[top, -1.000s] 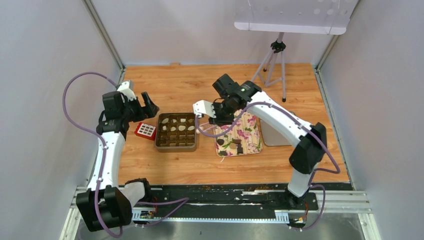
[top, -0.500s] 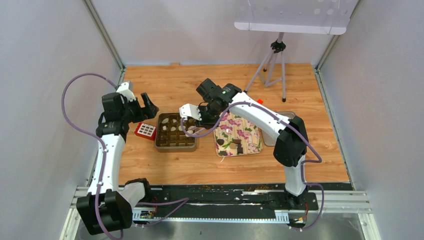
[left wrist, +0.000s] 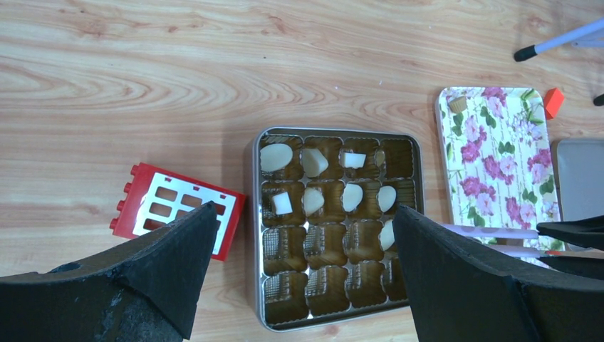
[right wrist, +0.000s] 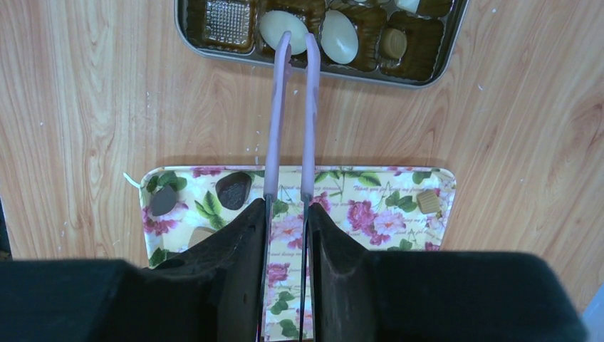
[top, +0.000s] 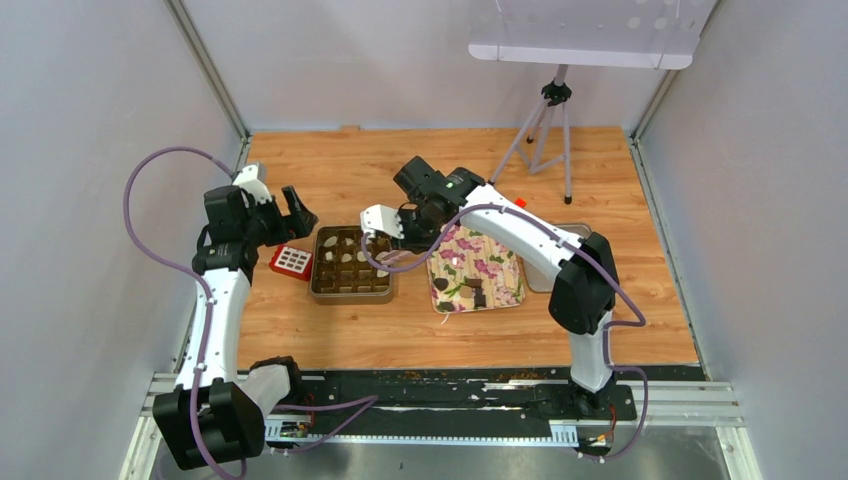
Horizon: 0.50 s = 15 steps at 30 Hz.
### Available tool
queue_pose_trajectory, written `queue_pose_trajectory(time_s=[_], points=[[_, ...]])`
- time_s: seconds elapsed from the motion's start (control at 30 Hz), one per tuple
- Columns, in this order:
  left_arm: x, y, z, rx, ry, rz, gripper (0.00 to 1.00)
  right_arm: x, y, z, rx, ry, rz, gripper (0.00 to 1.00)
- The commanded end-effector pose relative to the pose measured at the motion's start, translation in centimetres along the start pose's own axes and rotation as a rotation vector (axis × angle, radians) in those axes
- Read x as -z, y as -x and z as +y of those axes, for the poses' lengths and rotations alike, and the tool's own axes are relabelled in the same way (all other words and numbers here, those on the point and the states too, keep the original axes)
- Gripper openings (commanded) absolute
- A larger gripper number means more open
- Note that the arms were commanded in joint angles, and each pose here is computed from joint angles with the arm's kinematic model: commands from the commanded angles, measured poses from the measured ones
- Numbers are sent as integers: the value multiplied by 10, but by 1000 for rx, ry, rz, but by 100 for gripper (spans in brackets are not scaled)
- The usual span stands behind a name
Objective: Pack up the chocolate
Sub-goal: Place the fake chocolate in the packing box.
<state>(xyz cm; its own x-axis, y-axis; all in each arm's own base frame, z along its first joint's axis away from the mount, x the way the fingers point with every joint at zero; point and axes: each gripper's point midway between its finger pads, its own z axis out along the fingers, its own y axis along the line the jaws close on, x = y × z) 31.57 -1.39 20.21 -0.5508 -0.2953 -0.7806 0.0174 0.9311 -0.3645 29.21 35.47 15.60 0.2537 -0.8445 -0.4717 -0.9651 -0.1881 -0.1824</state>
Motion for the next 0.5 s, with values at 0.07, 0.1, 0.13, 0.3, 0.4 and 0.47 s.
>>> queue_pose_trajectory(time_s=[0.07, 0.1, 0.13, 0.3, 0.4, 0.47], points=[[-1, 8, -3, -1, -18, -32, 100, 62, 10, 6, 18, -121, -63, 24], [-1, 8, -3, 1, -23, -28, 100, 67, 5, 11, 15, -125, -57, 23], [-2, 8, -3, 0, -25, -27, 100, 70, -2, 17, 9, -124, -48, 23], [-3, 7, -1, -15, -16, -6, 100, 73, -54, 41, -70, -94, 25, 24], [-3, 9, -2, -17, -17, -9, 100, 65, -81, 48, -125, -69, 67, 31], [-4, 9, -3, -5, -25, -12, 100, 61, -88, 49, -151, -59, 77, 36]])
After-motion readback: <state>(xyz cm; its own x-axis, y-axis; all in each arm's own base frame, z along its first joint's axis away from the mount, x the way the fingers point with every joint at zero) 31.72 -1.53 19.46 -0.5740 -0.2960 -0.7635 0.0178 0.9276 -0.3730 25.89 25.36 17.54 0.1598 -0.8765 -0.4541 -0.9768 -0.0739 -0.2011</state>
